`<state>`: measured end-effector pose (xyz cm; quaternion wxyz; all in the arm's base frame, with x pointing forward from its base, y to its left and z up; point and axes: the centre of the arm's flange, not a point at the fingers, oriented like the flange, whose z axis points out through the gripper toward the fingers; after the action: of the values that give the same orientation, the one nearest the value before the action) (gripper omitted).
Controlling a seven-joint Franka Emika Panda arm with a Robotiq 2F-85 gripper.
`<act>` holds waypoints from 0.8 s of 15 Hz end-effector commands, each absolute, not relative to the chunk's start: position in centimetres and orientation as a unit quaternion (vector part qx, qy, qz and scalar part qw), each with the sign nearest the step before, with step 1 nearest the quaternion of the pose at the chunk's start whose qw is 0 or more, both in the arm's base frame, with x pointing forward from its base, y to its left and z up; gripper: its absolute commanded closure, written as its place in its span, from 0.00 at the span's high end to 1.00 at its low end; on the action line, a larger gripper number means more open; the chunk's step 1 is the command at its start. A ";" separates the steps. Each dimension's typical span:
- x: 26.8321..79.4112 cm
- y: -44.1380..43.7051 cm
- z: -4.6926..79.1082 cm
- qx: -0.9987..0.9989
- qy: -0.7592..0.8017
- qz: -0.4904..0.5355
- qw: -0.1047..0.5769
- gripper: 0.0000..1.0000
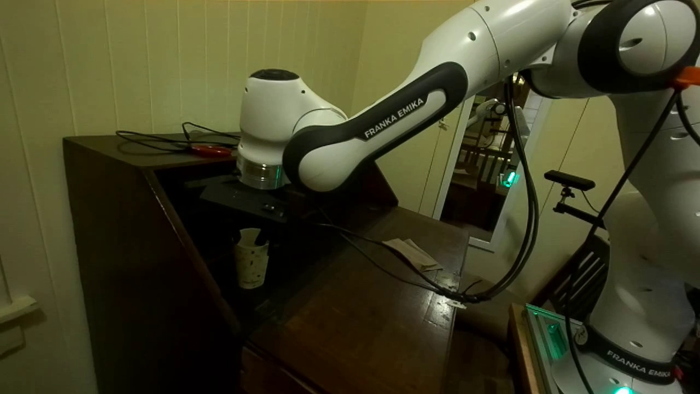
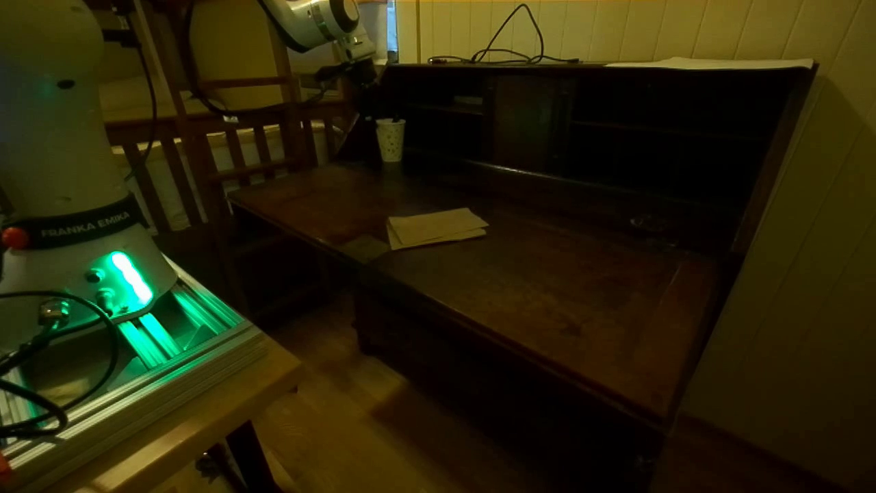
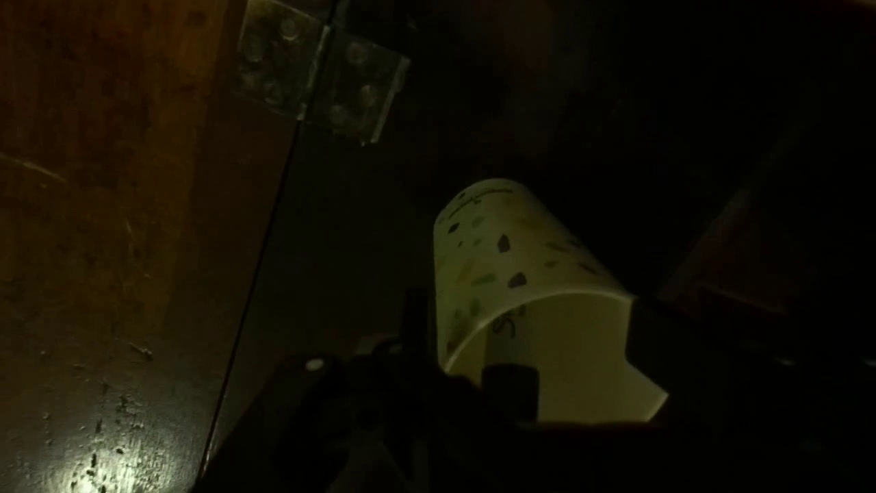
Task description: Put the coffee cup on top of the cabinet.
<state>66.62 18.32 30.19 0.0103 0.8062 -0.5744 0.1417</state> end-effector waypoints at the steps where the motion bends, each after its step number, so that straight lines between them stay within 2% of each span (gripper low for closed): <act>1: 66.1 17.3 29.2 0.794 -0.593 0.131 0.013 0.45; 2: 66.1 17.1 29.2 0.793 -0.595 0.132 0.012 0.38; 3: 66.1 17.0 29.5 0.793 -0.595 0.132 0.011 0.46; 4: 66.2 17.0 29.7 0.794 -0.594 0.132 0.009 0.74; 5: 66.2 17.2 30.4 0.795 -0.592 0.136 0.003 0.71; 6: 66.1 17.3 30.9 0.795 -0.590 0.139 -0.002 0.73; 10: 65.3 17.3 33.8 0.793 -0.589 0.152 -0.011 1.00; 12: 65.0 17.0 34.1 0.791 -0.593 0.151 -0.006 1.00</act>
<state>66.57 17.58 33.06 -0.0063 0.7973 -0.5833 0.1549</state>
